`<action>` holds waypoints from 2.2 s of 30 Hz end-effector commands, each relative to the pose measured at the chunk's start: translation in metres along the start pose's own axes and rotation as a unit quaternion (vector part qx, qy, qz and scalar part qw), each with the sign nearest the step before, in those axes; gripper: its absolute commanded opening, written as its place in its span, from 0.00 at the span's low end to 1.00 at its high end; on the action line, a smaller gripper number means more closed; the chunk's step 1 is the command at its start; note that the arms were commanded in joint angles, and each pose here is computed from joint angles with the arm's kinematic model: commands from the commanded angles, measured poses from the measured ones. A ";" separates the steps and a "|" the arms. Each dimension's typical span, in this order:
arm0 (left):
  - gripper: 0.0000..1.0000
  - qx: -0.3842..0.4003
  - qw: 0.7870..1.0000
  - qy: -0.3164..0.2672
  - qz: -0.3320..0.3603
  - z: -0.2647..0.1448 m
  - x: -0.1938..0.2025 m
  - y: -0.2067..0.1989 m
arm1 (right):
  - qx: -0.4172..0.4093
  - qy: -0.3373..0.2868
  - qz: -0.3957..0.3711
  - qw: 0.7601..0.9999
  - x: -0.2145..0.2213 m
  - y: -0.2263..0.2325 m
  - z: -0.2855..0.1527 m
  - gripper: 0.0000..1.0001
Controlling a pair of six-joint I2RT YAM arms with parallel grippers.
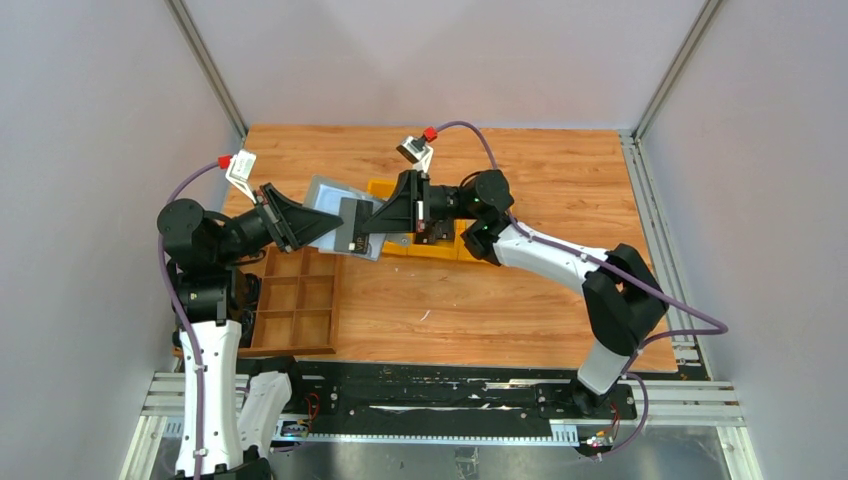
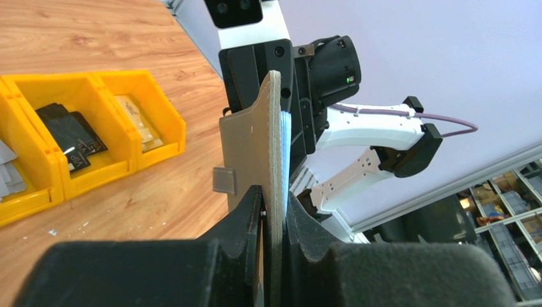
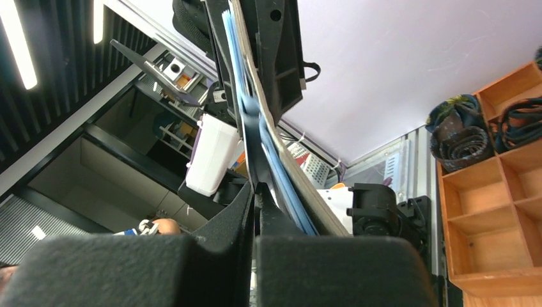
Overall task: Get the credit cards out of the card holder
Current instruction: Remove the credit card from the card holder, then place the credit card in the storage box.
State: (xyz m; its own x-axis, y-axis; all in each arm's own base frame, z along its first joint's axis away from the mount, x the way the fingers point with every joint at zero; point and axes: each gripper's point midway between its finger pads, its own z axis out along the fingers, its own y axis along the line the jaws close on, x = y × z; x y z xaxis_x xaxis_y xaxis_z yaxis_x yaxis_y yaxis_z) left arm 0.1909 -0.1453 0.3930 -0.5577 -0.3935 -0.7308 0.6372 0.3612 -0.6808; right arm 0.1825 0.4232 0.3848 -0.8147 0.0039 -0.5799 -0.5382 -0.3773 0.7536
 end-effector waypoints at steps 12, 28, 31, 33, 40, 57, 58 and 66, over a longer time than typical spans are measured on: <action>0.00 -0.011 0.998 -0.006 0.060 0.000 -0.010 -0.004 | 0.124 -0.054 -0.036 0.990 -0.031 -0.017 -0.109 0.00; 0.00 -0.055 0.991 0.035 0.117 -0.008 0.009 0.018 | 0.535 0.015 0.015 0.845 -0.024 -0.220 -0.237 0.00; 0.00 -0.055 0.991 0.040 0.115 -0.008 0.011 0.019 | 0.546 0.031 0.022 0.837 -0.021 -0.239 -0.236 0.00; 0.00 -0.055 0.991 0.041 0.114 -0.009 0.012 0.018 | 0.551 0.041 0.025 0.833 -0.017 -0.252 -0.235 0.00; 0.00 -0.050 0.990 0.040 0.127 -0.011 0.016 0.014 | 0.577 0.058 0.032 0.814 -0.008 -0.281 -0.234 0.03; 0.00 -0.069 0.976 0.059 0.200 -0.019 0.022 0.019 | 0.558 0.029 -0.069 0.826 -0.066 -0.214 -0.203 0.59; 0.00 -0.068 0.973 0.062 0.212 -0.019 0.023 0.019 | 0.513 0.029 -0.092 0.853 -0.074 -0.191 -0.183 0.66; 0.00 -0.053 0.952 0.081 0.290 -0.023 0.031 0.026 | 0.154 0.129 -0.241 0.949 -0.049 -0.020 -0.071 0.77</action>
State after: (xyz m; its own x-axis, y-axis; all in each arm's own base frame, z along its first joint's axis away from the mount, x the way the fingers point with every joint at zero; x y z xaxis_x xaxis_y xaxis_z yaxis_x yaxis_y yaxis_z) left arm 0.1835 -0.1284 0.3474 -0.3197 -0.0490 -0.9463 0.7585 0.5853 -0.2865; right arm 0.3358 0.3481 0.3106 -0.5973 -0.0732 -0.7987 -0.7740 0.3136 0.5501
